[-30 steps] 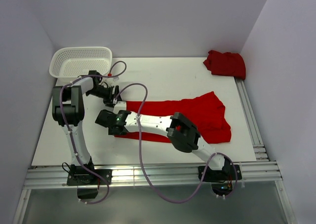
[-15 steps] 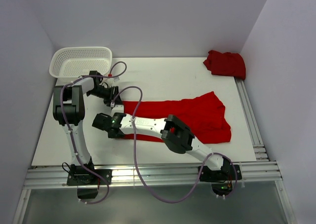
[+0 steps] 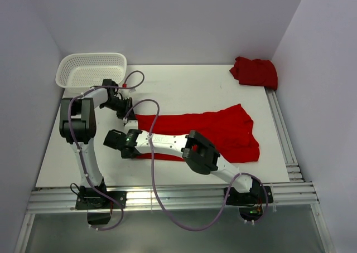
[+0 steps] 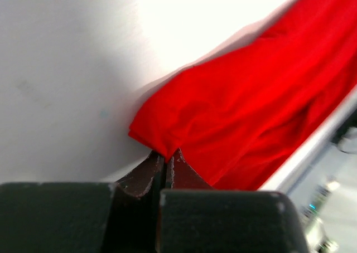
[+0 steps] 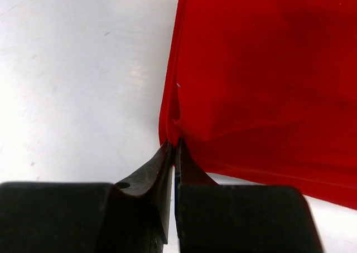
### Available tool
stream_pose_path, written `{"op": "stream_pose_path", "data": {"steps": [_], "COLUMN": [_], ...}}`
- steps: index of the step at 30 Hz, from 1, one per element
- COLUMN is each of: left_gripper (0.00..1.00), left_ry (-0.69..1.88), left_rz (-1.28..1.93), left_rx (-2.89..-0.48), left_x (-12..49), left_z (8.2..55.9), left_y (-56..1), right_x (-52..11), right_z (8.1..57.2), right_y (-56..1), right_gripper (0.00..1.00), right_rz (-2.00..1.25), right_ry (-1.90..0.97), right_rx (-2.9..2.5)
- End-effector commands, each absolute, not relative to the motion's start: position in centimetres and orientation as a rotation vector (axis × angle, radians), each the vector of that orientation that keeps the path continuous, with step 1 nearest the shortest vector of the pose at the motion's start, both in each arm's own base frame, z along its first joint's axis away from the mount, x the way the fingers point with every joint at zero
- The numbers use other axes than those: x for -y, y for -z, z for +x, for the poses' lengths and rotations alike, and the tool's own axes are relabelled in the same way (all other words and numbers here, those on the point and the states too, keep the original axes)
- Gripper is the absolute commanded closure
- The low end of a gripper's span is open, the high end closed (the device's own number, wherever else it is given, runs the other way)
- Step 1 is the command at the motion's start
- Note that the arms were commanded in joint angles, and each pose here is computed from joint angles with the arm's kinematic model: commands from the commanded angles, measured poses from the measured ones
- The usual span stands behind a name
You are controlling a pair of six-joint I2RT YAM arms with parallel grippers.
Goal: Roll the t-shirts
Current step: Roll the tshirt
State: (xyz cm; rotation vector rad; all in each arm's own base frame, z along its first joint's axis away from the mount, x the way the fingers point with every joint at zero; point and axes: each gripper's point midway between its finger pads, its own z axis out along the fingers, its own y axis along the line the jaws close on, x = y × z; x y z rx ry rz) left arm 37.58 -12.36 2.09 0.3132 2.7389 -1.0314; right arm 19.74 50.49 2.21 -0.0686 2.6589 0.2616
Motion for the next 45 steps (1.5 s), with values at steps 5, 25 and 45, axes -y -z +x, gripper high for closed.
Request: {"op": "stream_pose_path", "data": {"steps": [5, 25, 45], "left_gripper": [1.0, 1.0, 1.0], "left_ry": [0.638, 0.422, 0.367], "left_rz": [0.327, 0.364, 0.486], "left_rx": [-2.72, -2.759, -2.767], "left_x": [8.5, 11.1, 14.8], "left_z": [39.7, 41.0, 40.9], "left_y": [-3.8, -5.5, -5.3], "right_x": [-54.7, -50.6, -45.7], "right_z": [18.2, 21.0, 21.0], "right_y": [-8.2, -11.5, -7.4], "right_gripper": [0.97, 1.0, 1.0], "right_rz": [-0.119, 0.089, 0.268], "right_ry": [-0.574, -0.744, -0.673], "right_rx": [-2.597, -2.497, -2.514]}}
